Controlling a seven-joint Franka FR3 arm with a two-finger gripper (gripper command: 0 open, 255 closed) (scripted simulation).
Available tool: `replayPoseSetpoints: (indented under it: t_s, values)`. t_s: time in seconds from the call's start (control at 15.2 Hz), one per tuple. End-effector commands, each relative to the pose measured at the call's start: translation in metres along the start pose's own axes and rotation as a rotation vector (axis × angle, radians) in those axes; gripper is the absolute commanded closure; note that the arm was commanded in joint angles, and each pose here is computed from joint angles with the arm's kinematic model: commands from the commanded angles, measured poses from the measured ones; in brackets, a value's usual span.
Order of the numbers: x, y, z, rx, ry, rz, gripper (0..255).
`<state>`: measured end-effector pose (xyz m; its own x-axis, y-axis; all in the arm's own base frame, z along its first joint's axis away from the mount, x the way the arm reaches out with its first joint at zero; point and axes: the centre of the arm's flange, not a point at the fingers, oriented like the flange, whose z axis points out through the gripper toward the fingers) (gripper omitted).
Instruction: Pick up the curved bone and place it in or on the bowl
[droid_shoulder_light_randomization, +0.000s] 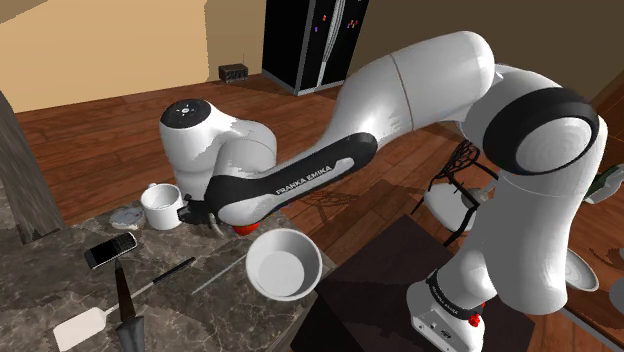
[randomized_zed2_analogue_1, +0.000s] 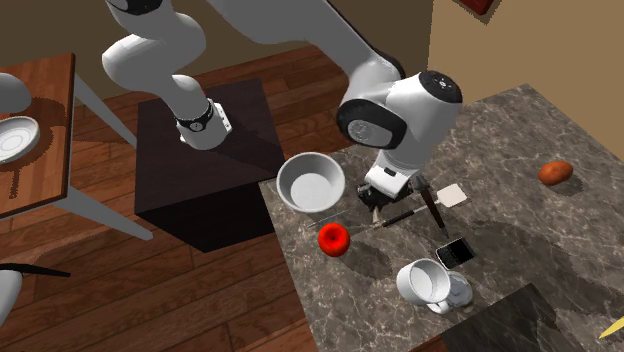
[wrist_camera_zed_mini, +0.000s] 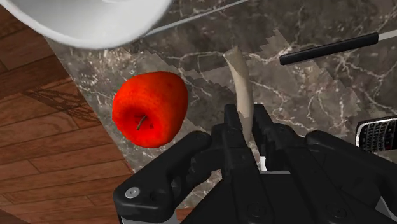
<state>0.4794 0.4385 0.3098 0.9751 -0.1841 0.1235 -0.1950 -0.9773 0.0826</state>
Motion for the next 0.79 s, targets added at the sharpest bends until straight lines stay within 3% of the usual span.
replayPoseSetpoints:
  t_s: [0.0,0.73]
  values:
    - [-0.018,0.020,-0.001,0.000,0.000,0.000,255]
    - [-0.120,0.123,-0.009,0.000,0.000,0.000,255]
